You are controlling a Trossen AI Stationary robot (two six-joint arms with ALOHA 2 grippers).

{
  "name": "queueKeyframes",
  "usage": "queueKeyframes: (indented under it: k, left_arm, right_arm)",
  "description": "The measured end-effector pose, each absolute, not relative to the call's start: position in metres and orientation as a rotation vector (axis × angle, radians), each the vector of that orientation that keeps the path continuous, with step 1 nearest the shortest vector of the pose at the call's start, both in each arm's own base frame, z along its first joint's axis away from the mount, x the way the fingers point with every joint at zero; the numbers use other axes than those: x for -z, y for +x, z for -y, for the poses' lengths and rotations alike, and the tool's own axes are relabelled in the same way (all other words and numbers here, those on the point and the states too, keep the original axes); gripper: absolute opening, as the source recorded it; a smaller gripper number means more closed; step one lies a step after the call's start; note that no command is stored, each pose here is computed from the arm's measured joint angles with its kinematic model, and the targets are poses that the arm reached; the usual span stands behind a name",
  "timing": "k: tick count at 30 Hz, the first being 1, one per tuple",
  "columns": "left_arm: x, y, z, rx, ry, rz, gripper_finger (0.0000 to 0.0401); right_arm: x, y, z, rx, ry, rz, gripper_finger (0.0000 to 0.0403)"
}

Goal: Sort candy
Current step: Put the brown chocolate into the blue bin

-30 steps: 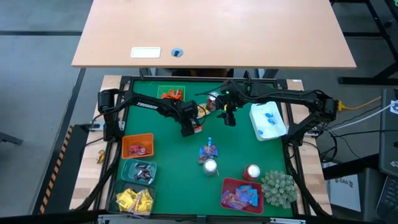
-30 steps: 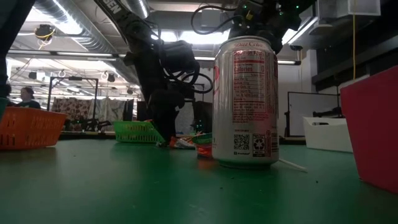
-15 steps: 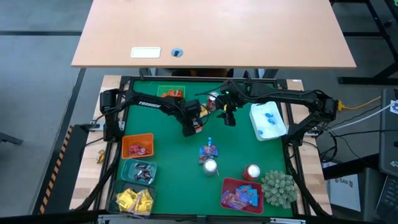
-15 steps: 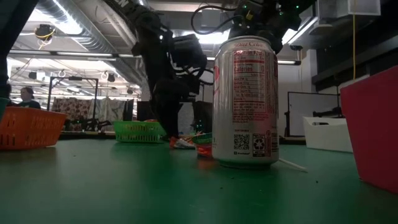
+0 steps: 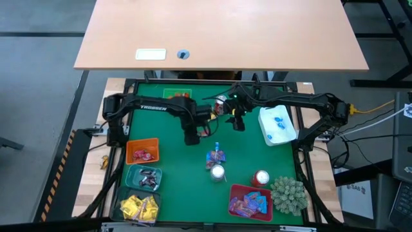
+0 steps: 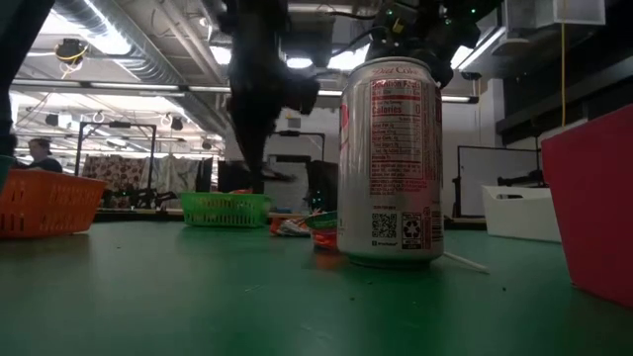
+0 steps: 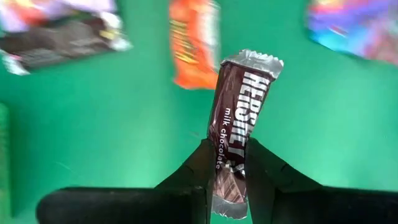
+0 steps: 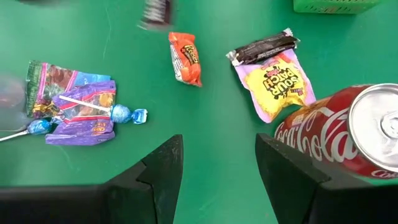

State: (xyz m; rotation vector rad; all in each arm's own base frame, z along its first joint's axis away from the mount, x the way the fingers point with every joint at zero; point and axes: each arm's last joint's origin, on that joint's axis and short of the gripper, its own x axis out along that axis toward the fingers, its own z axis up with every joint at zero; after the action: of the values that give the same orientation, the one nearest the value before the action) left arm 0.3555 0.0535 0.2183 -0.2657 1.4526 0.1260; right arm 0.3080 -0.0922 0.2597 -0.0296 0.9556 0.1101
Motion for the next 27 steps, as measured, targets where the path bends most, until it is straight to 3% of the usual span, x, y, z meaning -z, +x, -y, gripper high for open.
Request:
queueKeyframes:
  k: [14,21,27]
  left_arm:
    - [-0.244,0.327,0.049,-0.032,-0.326,-1.823,0.0049]
    - [-0.246,0.306,0.104,-0.069,-0.313,-1.951,0.0049]
    - [-0.247,0.289,0.142,-0.123,-0.301,-1.981,0.0049]
  right_arm:
    - [-0.228,0.301,0.086,-0.215,0.039,-0.950,0.0198]
    - [-0.232,0.311,0.080,-0.316,0.084,-0.805,0.0198]
    - [-0.243,0.327,0.059,-0.369,-0.009,-0.654,0.0198]
